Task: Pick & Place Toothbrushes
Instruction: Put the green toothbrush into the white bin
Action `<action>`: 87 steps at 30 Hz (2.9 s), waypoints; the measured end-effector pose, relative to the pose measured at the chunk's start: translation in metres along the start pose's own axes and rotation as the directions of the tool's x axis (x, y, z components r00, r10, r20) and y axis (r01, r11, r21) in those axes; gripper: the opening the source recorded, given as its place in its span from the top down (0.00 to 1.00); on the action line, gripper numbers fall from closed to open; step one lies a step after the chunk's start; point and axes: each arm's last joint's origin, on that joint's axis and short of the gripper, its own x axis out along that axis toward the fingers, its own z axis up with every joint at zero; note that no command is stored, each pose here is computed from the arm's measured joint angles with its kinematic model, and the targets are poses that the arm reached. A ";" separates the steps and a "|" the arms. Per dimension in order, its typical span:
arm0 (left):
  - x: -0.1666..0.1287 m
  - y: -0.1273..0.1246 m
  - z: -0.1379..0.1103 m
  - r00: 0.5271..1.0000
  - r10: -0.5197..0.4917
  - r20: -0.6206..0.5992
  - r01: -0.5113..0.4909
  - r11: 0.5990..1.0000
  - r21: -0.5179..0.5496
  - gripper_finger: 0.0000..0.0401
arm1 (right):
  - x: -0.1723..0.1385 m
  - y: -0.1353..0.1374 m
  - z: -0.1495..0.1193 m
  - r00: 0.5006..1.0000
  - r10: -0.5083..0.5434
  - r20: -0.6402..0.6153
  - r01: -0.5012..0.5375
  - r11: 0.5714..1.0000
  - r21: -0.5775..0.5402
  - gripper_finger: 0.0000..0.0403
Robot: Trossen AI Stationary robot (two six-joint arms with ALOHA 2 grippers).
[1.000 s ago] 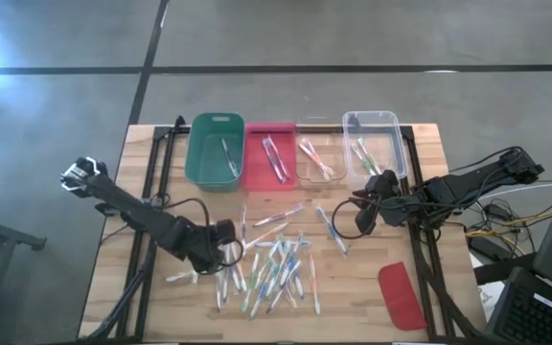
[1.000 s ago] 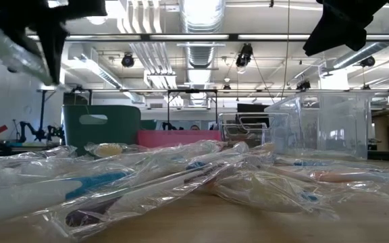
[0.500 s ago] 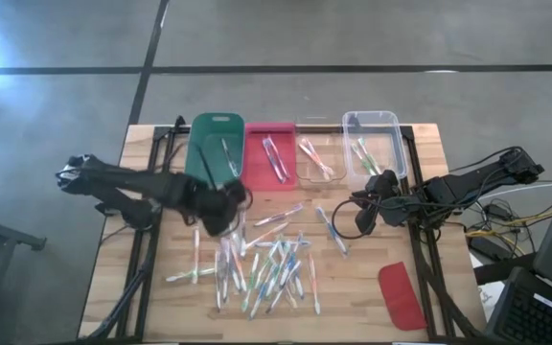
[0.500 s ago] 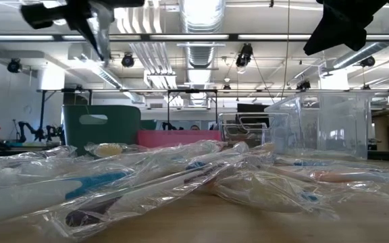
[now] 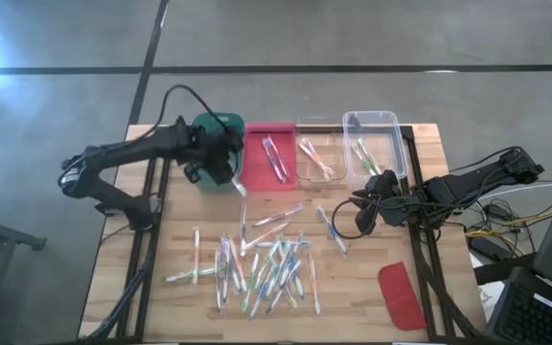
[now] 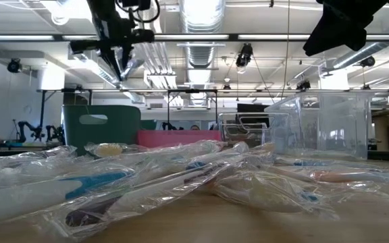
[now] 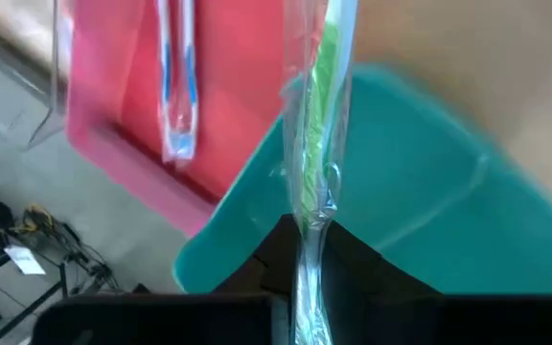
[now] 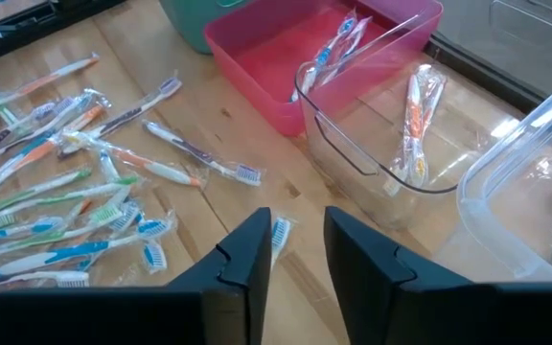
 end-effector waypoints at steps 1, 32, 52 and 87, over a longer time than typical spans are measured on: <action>0.002 0.003 -0.006 1.000 0.011 -0.001 -0.011 1.000 -0.009 0.93 | 0.000 0.000 0.000 1.000 0.000 0.000 0.000 1.000 0.000 0.75; 0.059 0.033 -0.086 0.998 0.039 -0.058 -0.039 0.999 -0.003 0.92 | 0.000 0.000 0.000 1.000 -0.001 0.000 0.001 0.998 -0.060 0.58; 0.119 0.029 -0.105 0.984 -0.147 -0.101 0.145 0.989 -0.023 0.92 | 0.000 -0.001 0.000 0.999 -0.029 0.021 0.031 0.990 -0.135 0.67; 0.164 -0.011 -0.094 0.962 -0.210 -0.173 0.222 0.973 0.055 0.84 | 0.010 -0.006 -0.015 0.998 -0.061 -0.009 0.059 0.984 -0.168 0.87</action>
